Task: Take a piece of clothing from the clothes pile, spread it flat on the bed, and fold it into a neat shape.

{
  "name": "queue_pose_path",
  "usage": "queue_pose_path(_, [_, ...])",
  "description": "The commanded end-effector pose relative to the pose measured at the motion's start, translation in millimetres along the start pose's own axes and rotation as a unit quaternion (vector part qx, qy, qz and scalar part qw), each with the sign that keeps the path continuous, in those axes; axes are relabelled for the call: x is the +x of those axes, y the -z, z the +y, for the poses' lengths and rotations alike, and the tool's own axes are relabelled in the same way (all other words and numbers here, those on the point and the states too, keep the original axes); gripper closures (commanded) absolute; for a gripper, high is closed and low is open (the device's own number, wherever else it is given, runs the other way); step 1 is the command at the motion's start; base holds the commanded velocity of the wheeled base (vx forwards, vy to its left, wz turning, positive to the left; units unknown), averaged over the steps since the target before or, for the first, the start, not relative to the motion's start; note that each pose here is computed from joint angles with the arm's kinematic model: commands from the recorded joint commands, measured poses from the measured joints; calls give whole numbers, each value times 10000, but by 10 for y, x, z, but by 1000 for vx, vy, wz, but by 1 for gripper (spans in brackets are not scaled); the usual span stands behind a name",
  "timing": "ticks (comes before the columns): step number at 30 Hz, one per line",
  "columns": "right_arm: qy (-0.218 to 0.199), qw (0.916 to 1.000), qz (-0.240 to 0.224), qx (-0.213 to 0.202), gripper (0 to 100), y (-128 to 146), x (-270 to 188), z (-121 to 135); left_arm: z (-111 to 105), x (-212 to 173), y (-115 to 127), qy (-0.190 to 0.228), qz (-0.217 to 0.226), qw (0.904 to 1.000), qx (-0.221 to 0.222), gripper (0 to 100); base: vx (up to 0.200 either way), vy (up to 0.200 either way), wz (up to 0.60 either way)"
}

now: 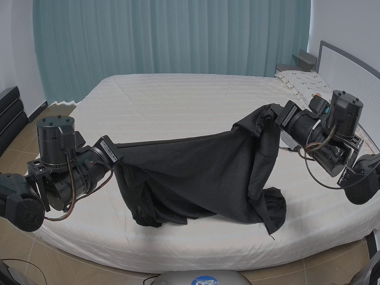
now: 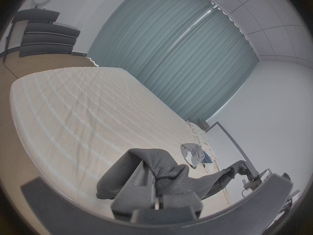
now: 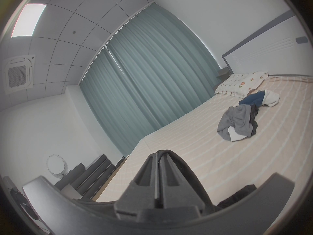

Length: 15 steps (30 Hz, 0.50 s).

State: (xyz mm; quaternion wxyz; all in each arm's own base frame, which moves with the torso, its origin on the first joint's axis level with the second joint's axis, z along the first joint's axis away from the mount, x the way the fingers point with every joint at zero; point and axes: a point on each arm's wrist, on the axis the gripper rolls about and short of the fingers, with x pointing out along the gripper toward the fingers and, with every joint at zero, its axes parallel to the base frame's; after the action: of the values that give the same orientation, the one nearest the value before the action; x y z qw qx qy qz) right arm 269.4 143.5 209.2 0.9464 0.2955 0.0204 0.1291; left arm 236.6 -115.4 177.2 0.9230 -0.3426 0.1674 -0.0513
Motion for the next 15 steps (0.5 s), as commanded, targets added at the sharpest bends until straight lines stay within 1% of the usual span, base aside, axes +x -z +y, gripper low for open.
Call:
queue_pose_path(1, [-39, 10000, 21, 69, 100, -39, -149, -16, 6, -36, 64, 17, 110, 9999, 37, 100, -200, 0, 0])
queue_pose_path(3, [-56, 10000, 24, 71, 100, -56, -224, -21, 13, -74, 118, 33, 205, 9997, 84, 100, -200, 0, 0])
queue_pose_path(8, [-326, 9986, -359, 188, 100, -333, -477, 92, -38, -304, 82, 305, 132, 9994, 61, 100, -200, 0, 0])
queue_pose_path(9, [-326, 9986, -359, 188, 100, -333, -477, 92, -38, -304, 82, 305, 132, 9994, 61, 100, -200, 0, 0])
queue_pose_path(10, [-516, 9970, -534, 235, 100, -454, -627, 163, -59, -395, 34, 391, 72, 9992, 35, 100, -200, 0, 0])
queue_pose_path(11, [-652, 9956, -618, 253, 100, -509, -718, 214, -84, -442, 16, 445, 72, 9990, 41, 100, -200, 0, 0])
queue_pose_path(12, [-652, 9956, -618, 253, 100, -509, -718, 214, -84, -442, 16, 445, 72, 9990, 41, 100, -200, 0, 0])
queue_pose_path(13, [-817, 9931, -791, 282, 100, -615, -822, 270, -123, -512, -17, 537, 57, 9985, 33, 100, -200, 0, 0])
queue_pose_path(15, [-984, 9896, -1009, 272, 100, -757, -923, 339, -172, -605, -93, 661, -7, 9978, 21, 100, 0, 0, 0])
